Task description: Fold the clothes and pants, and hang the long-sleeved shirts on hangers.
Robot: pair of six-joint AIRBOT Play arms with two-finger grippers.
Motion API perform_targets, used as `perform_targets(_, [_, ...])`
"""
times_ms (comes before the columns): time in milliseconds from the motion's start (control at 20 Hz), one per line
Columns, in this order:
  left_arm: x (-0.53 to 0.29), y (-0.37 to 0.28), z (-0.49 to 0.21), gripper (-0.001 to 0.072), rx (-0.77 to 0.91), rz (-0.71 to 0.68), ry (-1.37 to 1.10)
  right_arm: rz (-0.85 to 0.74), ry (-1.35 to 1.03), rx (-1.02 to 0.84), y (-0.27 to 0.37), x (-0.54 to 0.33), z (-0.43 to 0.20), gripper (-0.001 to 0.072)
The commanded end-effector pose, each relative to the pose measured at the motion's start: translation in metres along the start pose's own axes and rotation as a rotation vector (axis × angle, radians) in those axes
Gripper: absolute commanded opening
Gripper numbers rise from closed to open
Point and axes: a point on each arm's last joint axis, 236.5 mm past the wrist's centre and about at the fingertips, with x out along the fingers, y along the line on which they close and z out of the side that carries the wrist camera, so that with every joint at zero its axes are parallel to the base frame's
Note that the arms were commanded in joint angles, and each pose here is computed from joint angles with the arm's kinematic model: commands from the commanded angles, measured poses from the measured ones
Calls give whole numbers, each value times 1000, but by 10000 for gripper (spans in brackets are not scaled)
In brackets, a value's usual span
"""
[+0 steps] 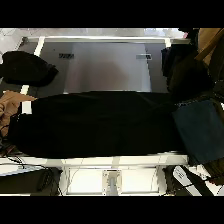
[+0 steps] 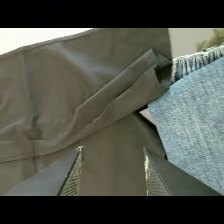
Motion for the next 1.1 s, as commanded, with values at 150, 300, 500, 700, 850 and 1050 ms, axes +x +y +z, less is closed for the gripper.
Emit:
perform_targets(150, [-46, -45, 35, 18, 86, -37, -126, -165, -24, -90, -29, -21, -19, 410])
perform_targets(300, [-56, -54, 42, 18, 106, -30, -179, -212, 36, 64, -72, 7, -87, 411])
perform_targets(500, [-56, -55, 41, 18, 82, -32, -176, 44, 297, 317, -69, 105, -192, 411])
perform_targets(700, [-56, -55, 41, 18, 82, -32, -176, 152, 516, 385, -69, 138, -237, 412])
perform_targets(850, [-56, -55, 41, 18, 78, -32, -176, 199, 599, 403, -72, 150, -250, 411])
perform_targets(1050, [-56, -55, 41, 18, 78, -32, -176, 125, 633, 358, -95, 157, -263, 409])
